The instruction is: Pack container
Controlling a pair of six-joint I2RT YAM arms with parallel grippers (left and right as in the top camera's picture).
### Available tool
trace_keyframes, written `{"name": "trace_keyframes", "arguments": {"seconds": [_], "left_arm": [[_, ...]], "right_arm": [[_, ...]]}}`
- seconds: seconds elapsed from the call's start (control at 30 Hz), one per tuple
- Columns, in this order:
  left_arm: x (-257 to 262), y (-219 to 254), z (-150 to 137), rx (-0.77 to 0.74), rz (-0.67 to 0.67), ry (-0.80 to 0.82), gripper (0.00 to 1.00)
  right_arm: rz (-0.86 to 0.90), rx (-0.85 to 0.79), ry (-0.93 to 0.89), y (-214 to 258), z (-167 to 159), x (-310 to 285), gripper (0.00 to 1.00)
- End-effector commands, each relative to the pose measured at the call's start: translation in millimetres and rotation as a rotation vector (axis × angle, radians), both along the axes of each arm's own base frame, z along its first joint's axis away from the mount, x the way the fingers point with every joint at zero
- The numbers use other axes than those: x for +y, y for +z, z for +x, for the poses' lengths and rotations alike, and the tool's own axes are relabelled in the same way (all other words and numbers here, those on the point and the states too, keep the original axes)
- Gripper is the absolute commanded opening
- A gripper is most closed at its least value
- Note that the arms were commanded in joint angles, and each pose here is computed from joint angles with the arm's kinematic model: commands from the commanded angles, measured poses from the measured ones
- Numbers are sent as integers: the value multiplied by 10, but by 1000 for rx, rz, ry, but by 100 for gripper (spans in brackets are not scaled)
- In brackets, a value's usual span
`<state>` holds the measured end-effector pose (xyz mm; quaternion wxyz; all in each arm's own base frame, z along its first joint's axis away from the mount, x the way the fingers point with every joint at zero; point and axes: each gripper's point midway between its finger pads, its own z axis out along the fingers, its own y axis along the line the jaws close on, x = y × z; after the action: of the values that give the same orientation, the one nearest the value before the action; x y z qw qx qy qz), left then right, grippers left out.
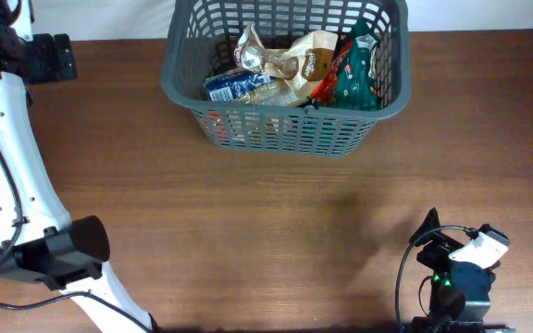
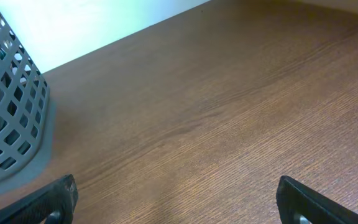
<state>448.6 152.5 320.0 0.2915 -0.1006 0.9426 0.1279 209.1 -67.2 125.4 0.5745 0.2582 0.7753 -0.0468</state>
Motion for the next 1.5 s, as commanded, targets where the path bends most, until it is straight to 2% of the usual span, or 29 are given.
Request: {"name": "trace_keyframes", "arguments": {"seconds": [0.0,0.13,0.23,0.33,0.37,0.53,0.6,0.7,0.83,1.0,1.13,1.47], "left_arm": [[-130,131,-39,-29,3,-14,99],[-684,499,-372,-88,13,-122,99],[-1043,526,-928,-71,7,-200,99],[-1115,459,-1489,-82,4,-212,99],[-1168,452,-1593,-108,-14,-230,99],[-1766,407,-1947,-470,-182,-487,99],[-1857,277,-2008,-557,-191,-538,99],[-1939,-256,-2151,-663,-184,-589,99],[-1937,-985,-2234,-694,-169,-591,99],[-1937,-1594,-2227,-705,-166,-593,99],[-1938,-1800,-2235,-709,-164,-594,99],[-1937,-1793,-2230,-713,-163,-594,99]], "right_arm": [[-8,-3,7,-10,5,12,99],[-8,-3,7,-10,5,12,99],[-8,-3,7,-10,5,12,99],[-8,-3,7,-10,5,12,99],[-8,-3,7,-10,5,12,99],[-8,-3,7,-10,5,12,99],[-8,-3,7,-10,5,12,99],[-8,-3,7,-10,5,12,99],[-8,-3,7,-10,5,12,99],[-8,-3,7,-10,5,12,99],[-8,-3,7,-10,5,12,99],[-8,-3,7,-10,5,12,99]]}}
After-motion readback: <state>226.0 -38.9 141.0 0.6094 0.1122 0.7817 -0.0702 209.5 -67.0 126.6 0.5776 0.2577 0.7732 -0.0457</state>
